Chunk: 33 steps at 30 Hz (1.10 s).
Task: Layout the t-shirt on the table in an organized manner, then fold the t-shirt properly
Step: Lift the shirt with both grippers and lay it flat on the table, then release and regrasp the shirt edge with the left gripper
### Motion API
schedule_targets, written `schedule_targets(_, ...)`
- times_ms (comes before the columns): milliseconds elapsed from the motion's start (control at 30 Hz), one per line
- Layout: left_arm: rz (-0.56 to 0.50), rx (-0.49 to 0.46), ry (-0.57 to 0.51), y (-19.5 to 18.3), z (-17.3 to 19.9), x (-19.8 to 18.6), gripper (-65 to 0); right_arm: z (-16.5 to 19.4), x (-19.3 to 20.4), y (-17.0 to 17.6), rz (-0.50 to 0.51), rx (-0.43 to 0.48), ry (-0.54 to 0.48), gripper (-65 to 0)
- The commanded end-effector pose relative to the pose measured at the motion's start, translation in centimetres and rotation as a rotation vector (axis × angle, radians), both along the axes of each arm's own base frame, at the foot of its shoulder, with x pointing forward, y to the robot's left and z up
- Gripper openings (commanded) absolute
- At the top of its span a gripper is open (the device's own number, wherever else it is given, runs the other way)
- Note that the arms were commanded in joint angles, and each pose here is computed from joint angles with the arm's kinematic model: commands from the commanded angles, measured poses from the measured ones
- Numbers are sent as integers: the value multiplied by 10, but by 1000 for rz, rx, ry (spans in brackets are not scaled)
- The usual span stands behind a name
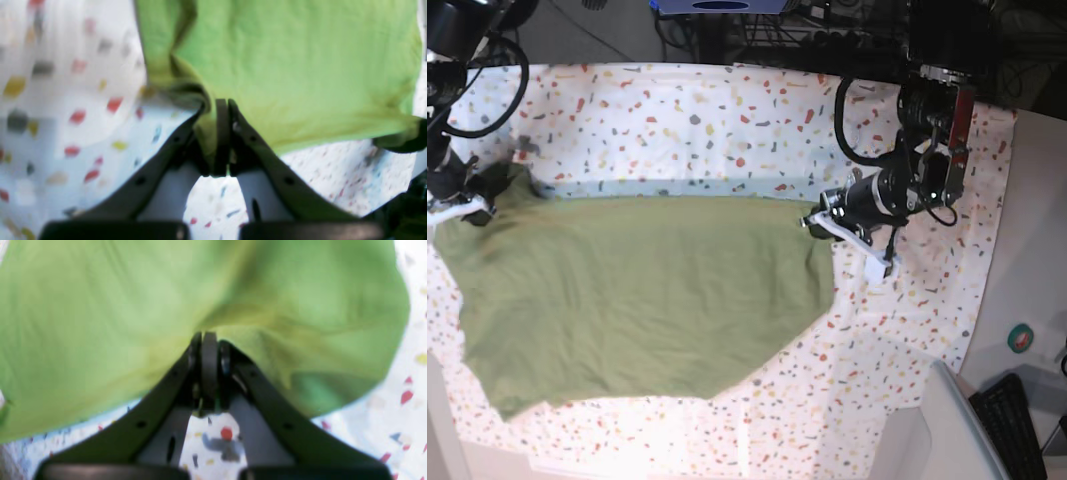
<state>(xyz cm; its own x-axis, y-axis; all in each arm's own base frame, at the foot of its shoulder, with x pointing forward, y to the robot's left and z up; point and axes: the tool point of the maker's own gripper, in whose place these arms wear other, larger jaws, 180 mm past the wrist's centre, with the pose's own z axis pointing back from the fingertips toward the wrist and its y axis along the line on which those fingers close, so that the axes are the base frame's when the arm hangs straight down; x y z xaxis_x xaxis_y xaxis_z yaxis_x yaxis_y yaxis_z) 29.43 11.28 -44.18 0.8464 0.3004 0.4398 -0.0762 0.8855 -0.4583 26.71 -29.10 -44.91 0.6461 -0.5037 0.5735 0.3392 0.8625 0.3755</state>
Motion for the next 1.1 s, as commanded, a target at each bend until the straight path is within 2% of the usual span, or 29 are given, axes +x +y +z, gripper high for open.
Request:
schedule_targets(0,11,7,-48,6,7,4,-650,7,2,-6,-1,-18,-23,-650)
schedule_targets(200,44,44,-35,23,-12,-24,-650,-18,-28,19,55,6,64,-650)
schedule_targets(400,38,37,-5,18,-20,-38,-650,-32,-56,20,54,11,123,-650)
schedule_targets(433,44,37,-2,20,-21,-39,-650,-32,-58,20,55,10,127,-626)
schedule_targets(500,45,36,-1,20,-20,-39,-650,-27,-63,19,64,-10,123,-485)
schedule_targets(567,46,38,9,22,-23,-44,-650,-17,-67,19,81,-37,104,-380)
schedule_targets(633,47,40,22,23,-26,-50,-650,-5,-68,27,88,-50,71,-321)
schedule_targets(667,47,40,28,23,-27,-53,-650,2,-68,30,95,-63,56,-315)
schedule_targets(700,46,40,36,23,-29,-57,-576,10,-67,31,103,-78,37,-317)
schedule_targets(833,43,35,26,20,-23,-65,-174,36,-67,34,132,-130,-16,-317)
schedule_targets(900,81,39,2,31,-14,-67,-43,45,-64,35,140,-147,-41,-317)
schedule_targets(933,111,44,-18,41,-6,-66,-2,48,-62,31,133,-155,-48,-317)
schedule_targets(1033,162,57,-101,59,21,-55,0,52,-48,5,51,-162,-73,-317)
schedule_targets(1067,162,51,-130,57,30,-49,-20,46,-43,-4,19,-146,-71,-318)
